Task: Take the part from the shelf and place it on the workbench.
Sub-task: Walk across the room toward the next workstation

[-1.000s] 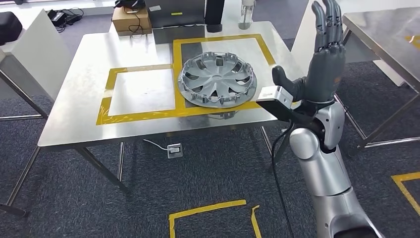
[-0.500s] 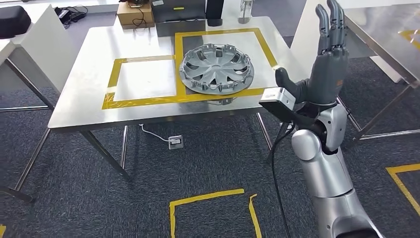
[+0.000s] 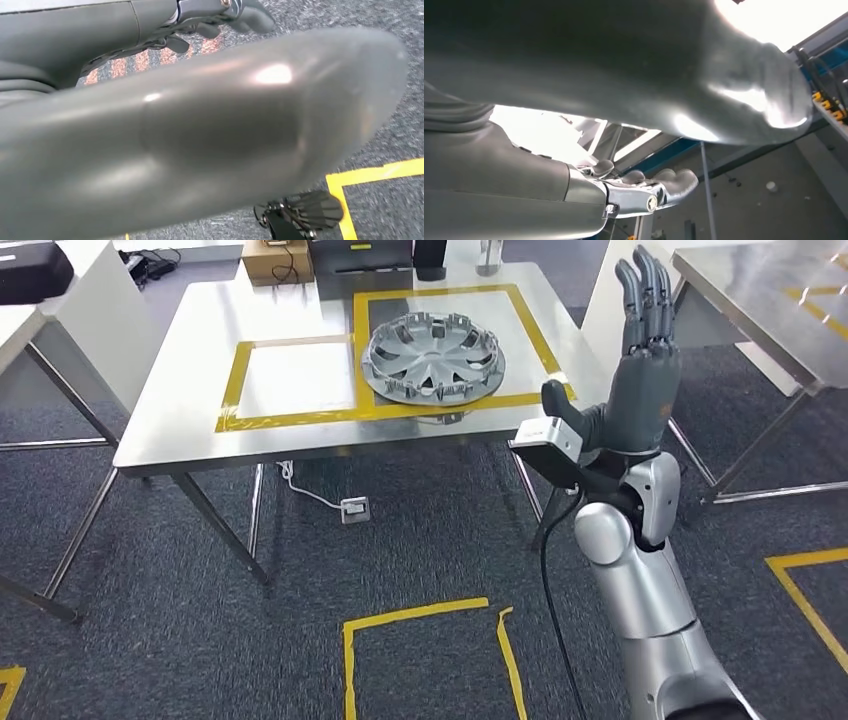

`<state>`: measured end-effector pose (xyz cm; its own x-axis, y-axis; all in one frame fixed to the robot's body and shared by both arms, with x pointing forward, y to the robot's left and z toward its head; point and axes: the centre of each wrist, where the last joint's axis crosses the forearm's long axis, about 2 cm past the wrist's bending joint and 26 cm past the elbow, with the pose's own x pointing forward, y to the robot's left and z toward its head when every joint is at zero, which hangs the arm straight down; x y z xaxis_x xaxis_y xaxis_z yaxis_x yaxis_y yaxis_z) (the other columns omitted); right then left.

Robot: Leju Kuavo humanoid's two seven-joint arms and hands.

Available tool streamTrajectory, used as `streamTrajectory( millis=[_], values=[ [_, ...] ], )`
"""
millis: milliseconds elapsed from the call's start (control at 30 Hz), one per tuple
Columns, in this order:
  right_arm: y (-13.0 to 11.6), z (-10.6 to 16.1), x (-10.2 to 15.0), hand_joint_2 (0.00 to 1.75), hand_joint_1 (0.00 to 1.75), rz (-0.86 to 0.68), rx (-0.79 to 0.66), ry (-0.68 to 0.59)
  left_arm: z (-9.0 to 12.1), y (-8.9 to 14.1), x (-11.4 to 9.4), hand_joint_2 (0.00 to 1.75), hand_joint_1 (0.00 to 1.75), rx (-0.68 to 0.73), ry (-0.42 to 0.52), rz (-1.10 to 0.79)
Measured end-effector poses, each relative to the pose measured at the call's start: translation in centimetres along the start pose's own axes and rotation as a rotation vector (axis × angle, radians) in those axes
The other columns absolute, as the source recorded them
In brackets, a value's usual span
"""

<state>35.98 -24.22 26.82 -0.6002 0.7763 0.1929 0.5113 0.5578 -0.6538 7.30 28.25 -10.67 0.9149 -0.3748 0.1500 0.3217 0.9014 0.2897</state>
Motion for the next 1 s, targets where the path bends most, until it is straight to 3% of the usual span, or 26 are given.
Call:
streamTrajectory(
  millis=[300,433,500,567,633,800,900,1000],
  values=[
    [1.6,1.3,-1.1,0.00,0.00,-0.052,0.085,0.060,0.0,0.0,-0.1,0.00,0.00,-0.001,0.005,0.004],
    [3.3,3.0,-2.9,0.00,0.00,-0.142,0.191,0.174,0.0,0.0,-0.1,0.00,0.00,-0.006,0.001,0.002],
    [4.5,4.9,-4.3,0.00,0.00,-0.222,0.278,0.278,0.0,0.0,-0.1,0.87,0.00,-0.013,0.000,-0.002],
    [5.9,7.3,-5.8,0.87,0.00,-0.310,0.384,0.391,0.0,0.0,-0.3,1.75,0.00,-0.020,-0.001,-0.004],
    [7.5,11.0,-7.1,1.75,0.00,-0.410,0.522,0.539,0.0,0.0,-0.5,1.75,0.00,-0.028,-0.004,-0.007],
    [10.1,24.4,-6.9,1.75,0.00,-0.607,0.898,1.038,0.0,-0.1,-1.2,1.75,0.00,-0.029,0.026,-0.020],
    [9.7,32.0,-5.0,1.75,0.00,-0.671,1.033,1.397,0.1,-0.3,-1.4,1.75,0.00,-0.020,0.056,-0.025],
    [8.2,39.2,-1.9,1.75,0.00,-0.627,1.131,1.808,0.2,-0.7,-1.8,1.75,0.00,-0.013,0.088,-0.031]
  ],
)
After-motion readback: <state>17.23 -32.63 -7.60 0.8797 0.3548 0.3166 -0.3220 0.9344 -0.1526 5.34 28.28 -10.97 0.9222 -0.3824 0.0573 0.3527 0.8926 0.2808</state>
